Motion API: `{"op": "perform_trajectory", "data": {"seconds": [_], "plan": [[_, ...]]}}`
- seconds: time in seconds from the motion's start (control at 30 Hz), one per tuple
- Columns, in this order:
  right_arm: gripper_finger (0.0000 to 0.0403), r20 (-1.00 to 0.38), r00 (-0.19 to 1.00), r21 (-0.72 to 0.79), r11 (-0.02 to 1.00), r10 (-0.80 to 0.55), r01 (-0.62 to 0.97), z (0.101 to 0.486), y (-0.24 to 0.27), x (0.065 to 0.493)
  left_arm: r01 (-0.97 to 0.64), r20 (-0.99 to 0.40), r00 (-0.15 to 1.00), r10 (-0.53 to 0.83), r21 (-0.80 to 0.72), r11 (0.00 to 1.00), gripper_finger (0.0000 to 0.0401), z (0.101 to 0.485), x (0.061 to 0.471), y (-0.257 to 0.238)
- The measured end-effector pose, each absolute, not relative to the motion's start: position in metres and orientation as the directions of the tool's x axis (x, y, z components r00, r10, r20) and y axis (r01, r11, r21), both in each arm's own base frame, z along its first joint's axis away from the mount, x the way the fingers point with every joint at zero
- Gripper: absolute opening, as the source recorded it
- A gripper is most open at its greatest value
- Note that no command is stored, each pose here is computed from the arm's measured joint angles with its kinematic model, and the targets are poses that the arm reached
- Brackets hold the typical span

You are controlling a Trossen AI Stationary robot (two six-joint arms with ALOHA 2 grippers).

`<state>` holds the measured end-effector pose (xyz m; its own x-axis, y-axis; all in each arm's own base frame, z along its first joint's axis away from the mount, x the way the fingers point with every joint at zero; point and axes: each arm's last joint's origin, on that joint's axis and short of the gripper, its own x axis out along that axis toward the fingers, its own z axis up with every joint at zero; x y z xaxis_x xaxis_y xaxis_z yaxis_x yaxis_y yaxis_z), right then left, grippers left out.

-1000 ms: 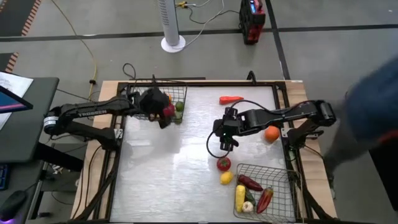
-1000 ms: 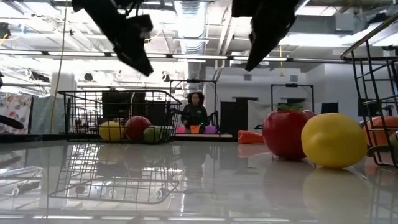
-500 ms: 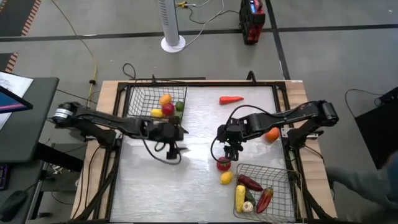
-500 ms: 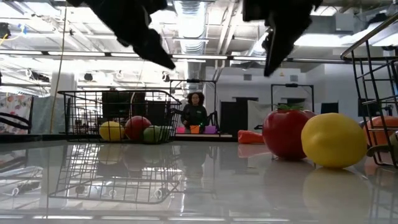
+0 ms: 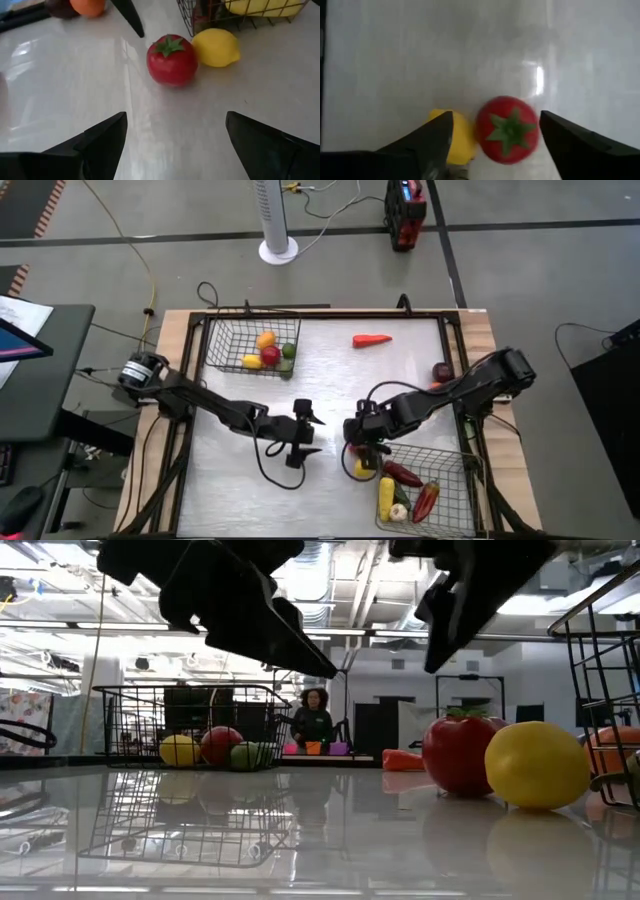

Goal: Sort produce into baskets
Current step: Put the tomato into the black wire basket

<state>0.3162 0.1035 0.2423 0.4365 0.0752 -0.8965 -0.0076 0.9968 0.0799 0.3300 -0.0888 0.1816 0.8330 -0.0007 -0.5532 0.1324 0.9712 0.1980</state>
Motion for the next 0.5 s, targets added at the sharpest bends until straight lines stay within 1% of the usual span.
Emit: {"op": "perform_trajectory", "data": {"seconds": [0.13, 0.2, 0.23, 0.37, 0.5], "plan": [[0.0359, -0.905, 0.411, 0.113, 0.994, 0.106, -0.008, 0.234, 0.113, 0.327, 0.120, -0.529, 0.849, 0.007, 0.205, 0.971, 0.0327, 0.179, 0.330, -0.101], [0.0386, -0.921, 0.376, 0.108, 0.994, 0.101, -0.003, 0.227, 0.115, 0.332, 0.106, -0.501, 0.865, 0.006, 0.195, 0.975, 0.0327, 0.176, 0.326, -0.104], [0.0393, -0.929, 0.358, 0.101, 0.995, 0.094, -0.001, 0.223, 0.116, 0.335, 0.100, -0.480, 0.877, 0.004, 0.192, 0.976, 0.0327, 0.173, 0.323, -0.106], [0.0386, -0.959, 0.282, 0.052, 0.999, 0.045, 0.017, 0.216, 0.117, 0.346, 0.053, -0.399, 0.917, 0.016, 0.163, 0.985, 0.0327, 0.157, 0.308, -0.103], [0.0385, -0.979, 0.203, 0.015, 0.999, 0.008, 0.031, 0.213, 0.118, 0.357, 0.016, -0.411, 0.911, 0.039, 0.130, 0.991, 0.0327, 0.142, 0.296, -0.096]]}}
